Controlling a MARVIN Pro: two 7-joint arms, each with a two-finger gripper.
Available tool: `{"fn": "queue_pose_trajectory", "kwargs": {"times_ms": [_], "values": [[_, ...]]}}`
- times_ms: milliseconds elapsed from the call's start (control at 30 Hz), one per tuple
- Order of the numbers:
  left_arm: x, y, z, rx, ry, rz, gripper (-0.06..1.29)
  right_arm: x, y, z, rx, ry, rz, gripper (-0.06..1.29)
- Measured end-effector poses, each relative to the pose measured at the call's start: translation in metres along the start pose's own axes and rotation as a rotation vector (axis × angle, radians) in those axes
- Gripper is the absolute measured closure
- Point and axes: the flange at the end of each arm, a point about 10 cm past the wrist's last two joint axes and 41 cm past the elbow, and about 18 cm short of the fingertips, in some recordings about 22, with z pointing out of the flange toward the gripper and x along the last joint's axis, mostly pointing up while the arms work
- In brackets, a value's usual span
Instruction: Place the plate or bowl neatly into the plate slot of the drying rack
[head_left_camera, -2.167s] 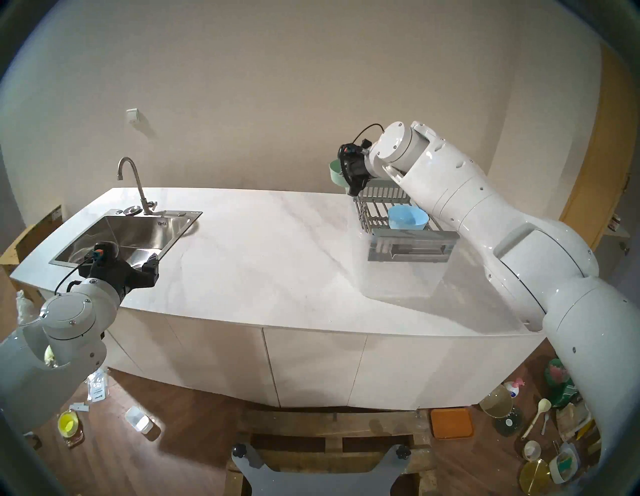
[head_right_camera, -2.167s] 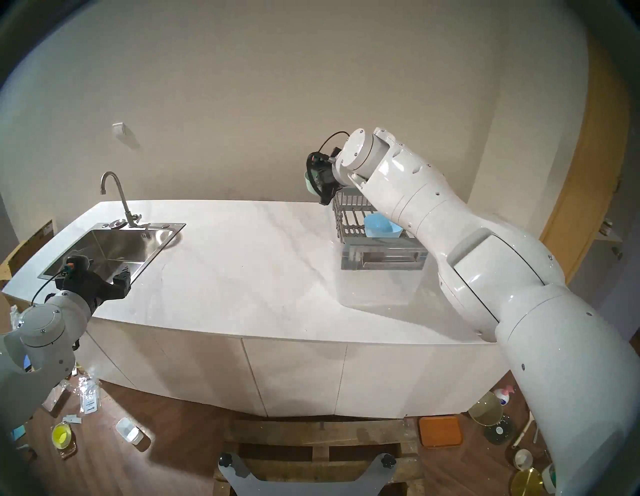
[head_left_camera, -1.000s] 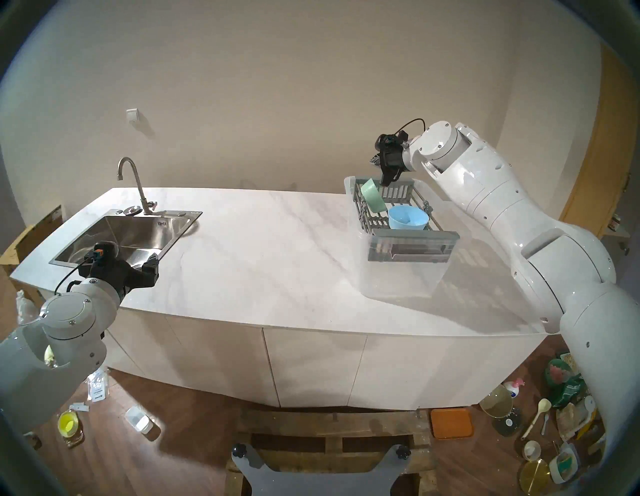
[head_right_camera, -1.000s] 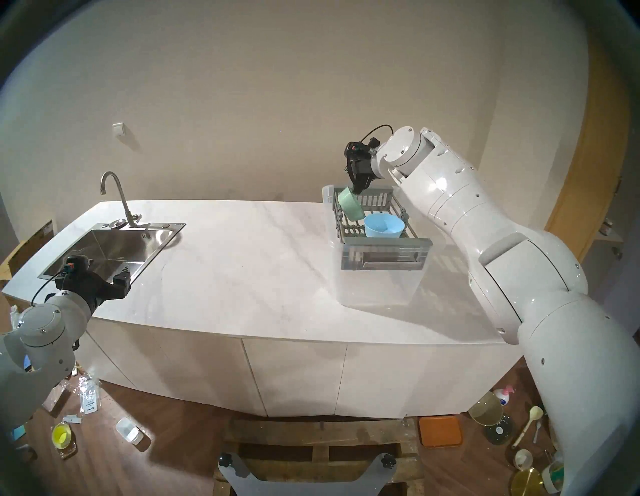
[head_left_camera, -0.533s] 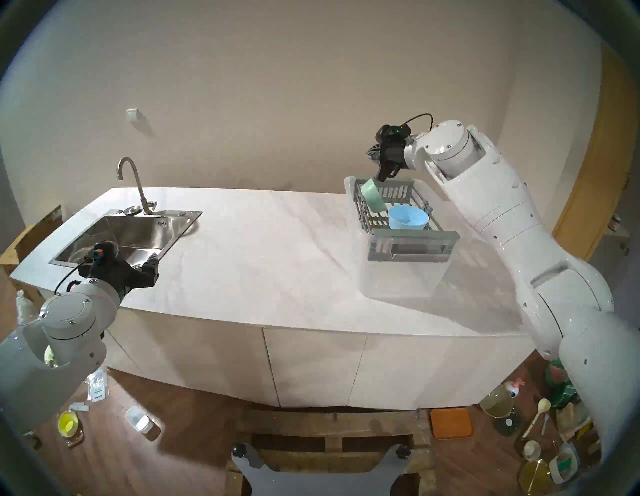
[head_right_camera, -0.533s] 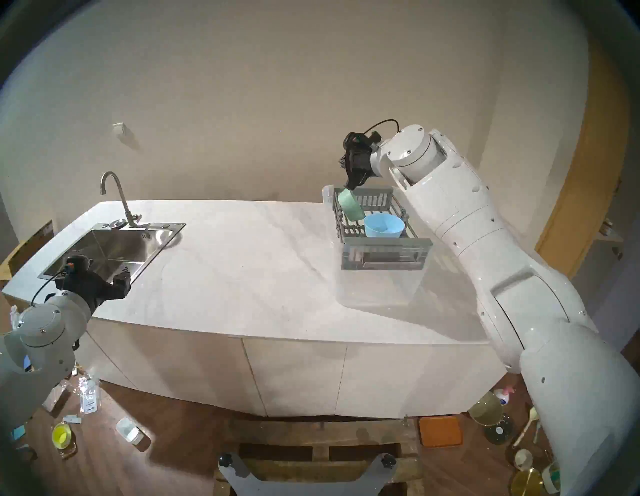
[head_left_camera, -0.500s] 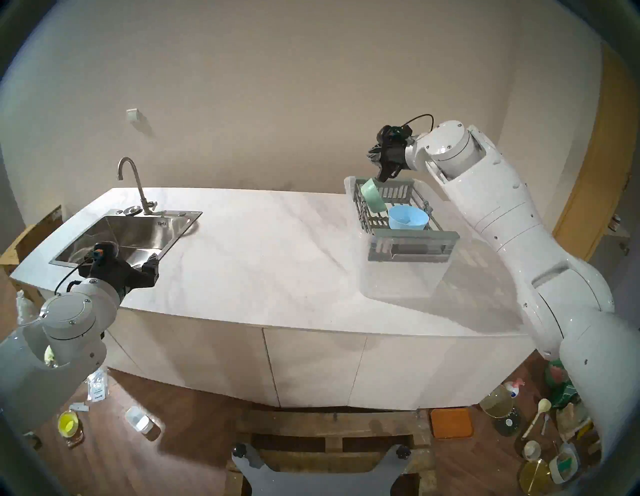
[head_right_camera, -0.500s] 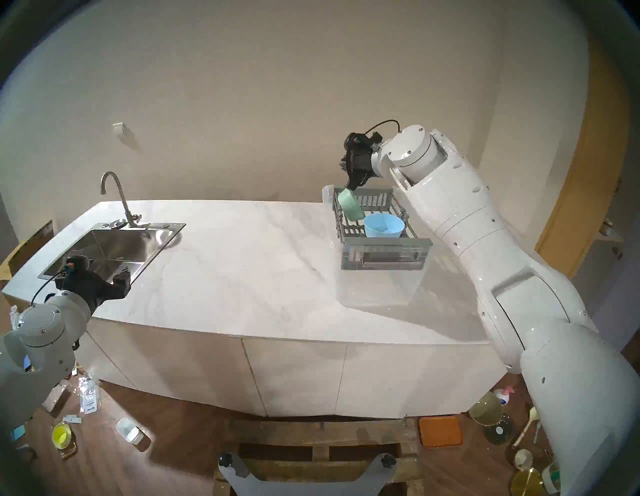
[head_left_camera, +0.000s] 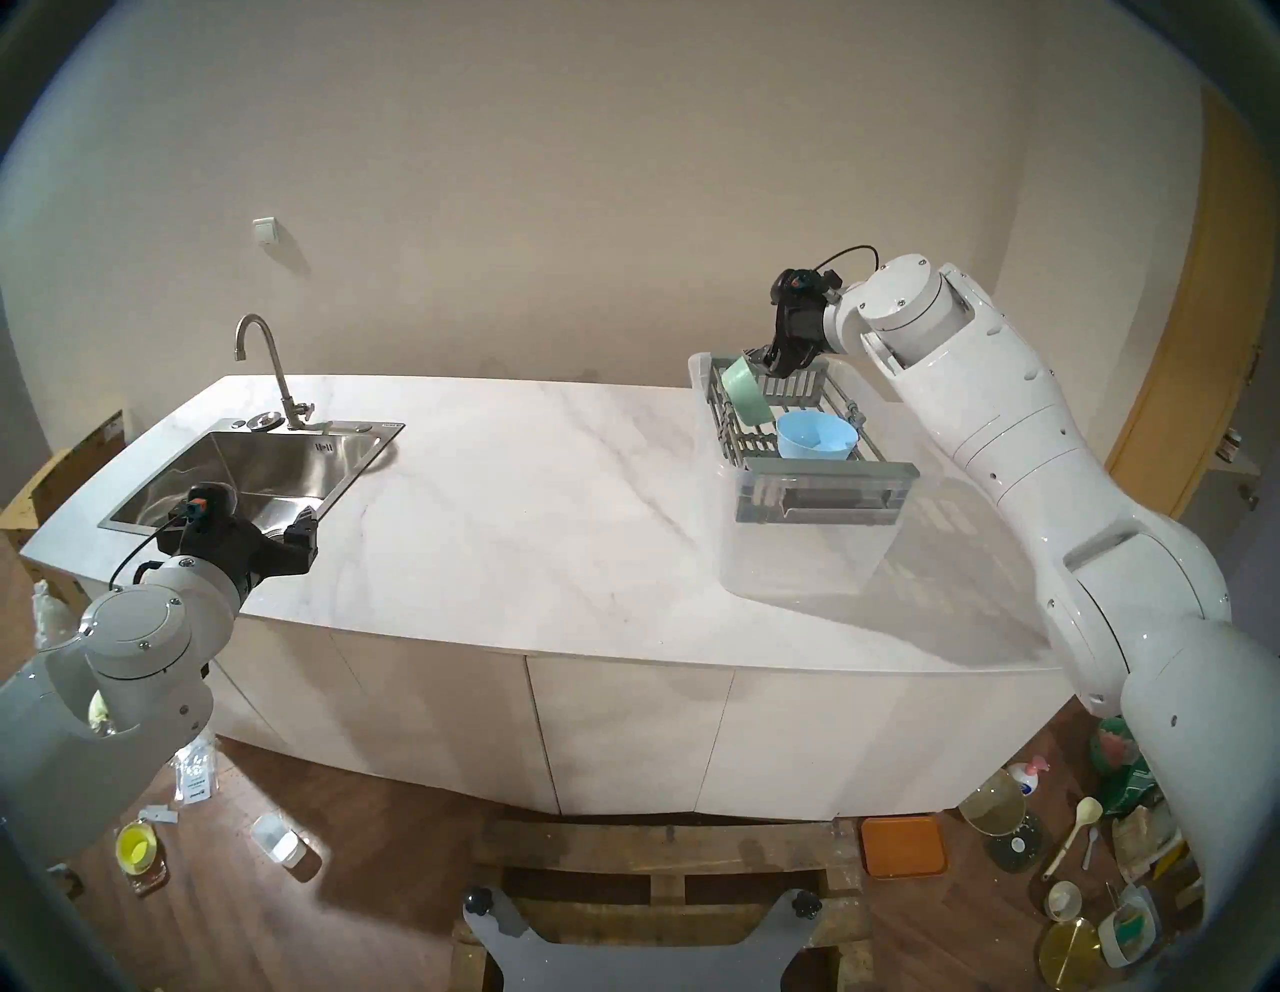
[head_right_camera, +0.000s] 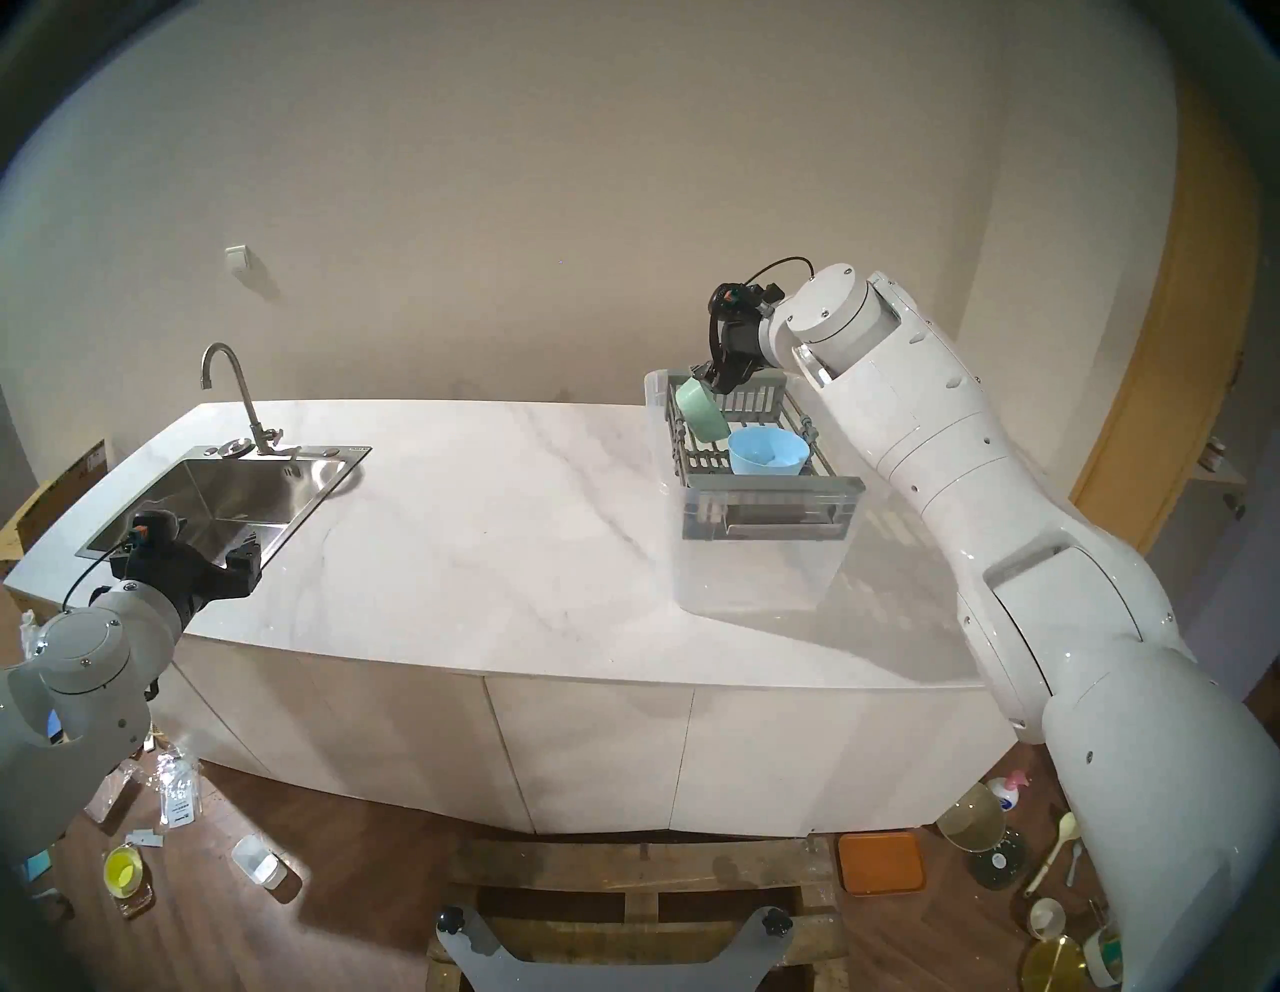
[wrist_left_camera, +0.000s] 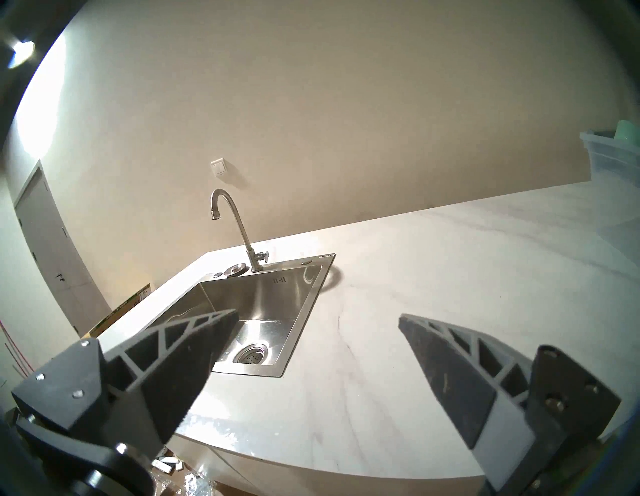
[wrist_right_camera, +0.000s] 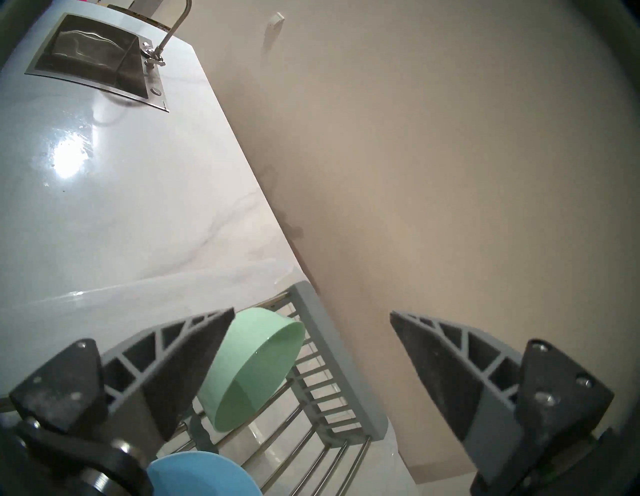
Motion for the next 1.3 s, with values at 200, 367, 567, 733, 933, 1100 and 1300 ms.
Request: {"fn": "queue_pose_trajectory", "kwargs": {"times_ms": [200,367,567,733,933,1100,1300], "values": [[0.0,0.0,0.0,0.0,0.0,0.0,-0.02,0.0,-0.003,0.008,0.024,-0.012,0.078,0.01],[0.0,0.0,0.0,0.0,0.0,0.0,-0.02,0.004,0.001,0.01,0.029,-0.019,0.172,0.01],[0.0,0.0,0.0,0.0,0.0,0.0,-0.02,0.003,0.005,0.011,0.029,-0.033,0.254,0.01],[0.0,0.0,0.0,0.0,0.0,0.0,-0.02,-0.001,0.006,0.012,0.027,-0.046,0.339,0.04],[0.0,0.0,0.0,0.0,0.0,0.0,-0.02,-0.007,0.002,0.017,0.032,-0.067,0.391,0.15],[0.0,0.0,0.0,0.0,0.0,0.0,-0.02,-0.008,0.001,0.018,0.033,-0.071,0.403,0.15],[0.0,0.0,0.0,0.0,0.0,0.0,-0.02,-0.011,-0.001,0.022,0.036,-0.082,0.423,0.16]]}}
